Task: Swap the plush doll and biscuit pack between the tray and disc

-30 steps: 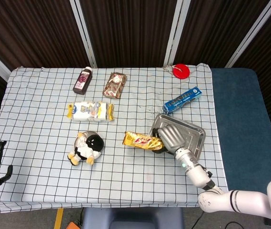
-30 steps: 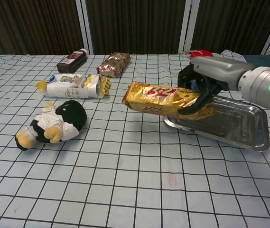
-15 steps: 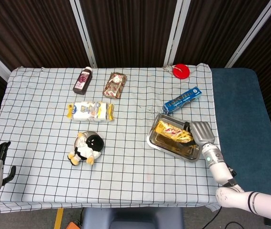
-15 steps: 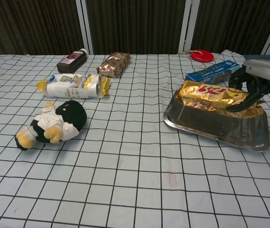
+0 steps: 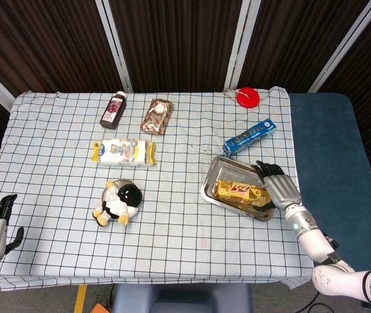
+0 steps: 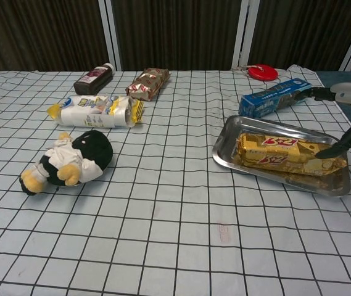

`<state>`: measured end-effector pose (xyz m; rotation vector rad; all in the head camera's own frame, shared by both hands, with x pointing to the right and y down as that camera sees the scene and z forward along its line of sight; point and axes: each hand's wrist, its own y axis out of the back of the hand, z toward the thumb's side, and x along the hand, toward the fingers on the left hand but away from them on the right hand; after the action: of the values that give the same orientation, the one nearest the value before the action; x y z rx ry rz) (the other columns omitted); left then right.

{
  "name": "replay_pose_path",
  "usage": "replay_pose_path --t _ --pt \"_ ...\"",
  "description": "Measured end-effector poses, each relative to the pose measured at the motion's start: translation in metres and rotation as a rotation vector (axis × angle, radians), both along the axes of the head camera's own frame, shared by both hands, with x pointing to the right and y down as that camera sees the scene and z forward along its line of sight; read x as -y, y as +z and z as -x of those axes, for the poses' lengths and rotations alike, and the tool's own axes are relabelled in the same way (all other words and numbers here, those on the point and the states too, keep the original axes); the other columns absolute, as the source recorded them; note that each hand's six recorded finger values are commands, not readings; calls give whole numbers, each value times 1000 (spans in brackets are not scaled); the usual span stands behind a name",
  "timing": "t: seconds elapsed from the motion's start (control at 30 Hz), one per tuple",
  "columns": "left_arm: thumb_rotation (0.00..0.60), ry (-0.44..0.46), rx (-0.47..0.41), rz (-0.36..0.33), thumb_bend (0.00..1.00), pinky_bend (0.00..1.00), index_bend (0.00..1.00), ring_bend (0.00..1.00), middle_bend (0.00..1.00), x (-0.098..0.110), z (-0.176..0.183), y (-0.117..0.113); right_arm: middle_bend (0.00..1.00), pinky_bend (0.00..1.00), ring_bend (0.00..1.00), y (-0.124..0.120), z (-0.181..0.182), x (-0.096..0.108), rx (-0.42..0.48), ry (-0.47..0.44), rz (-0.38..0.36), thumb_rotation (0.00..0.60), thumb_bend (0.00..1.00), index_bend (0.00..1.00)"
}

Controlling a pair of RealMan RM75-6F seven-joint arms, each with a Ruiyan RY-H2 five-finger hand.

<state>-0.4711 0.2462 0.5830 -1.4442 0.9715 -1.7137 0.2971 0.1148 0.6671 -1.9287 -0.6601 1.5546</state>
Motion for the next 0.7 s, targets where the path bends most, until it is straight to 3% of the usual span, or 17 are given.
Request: replay_pose_path --t 0.2,0.33,0.57,0.7 --pt "600 6 -1 3 432 149 68 31 98 0 -1 1 0 85 0 -17 -5 -4 16 -3 -45 600 170 0" --pt "600 13 8 -4 431 148 68 31 98 0 -1 0 0 84 0 -33 -15 -4 15 12 -120 600 170 0" --pt "600 27 12 -9 432 148 68 31 99 1 -2 -2 0 53 0 -69 -61 -18 -48 82 -316 600 87 0" --pt "600 43 18 -8 432 149 68 31 99 0 -4 -3 0 0 0 -72 -91 -26 -69 138 -338 600 72 0"
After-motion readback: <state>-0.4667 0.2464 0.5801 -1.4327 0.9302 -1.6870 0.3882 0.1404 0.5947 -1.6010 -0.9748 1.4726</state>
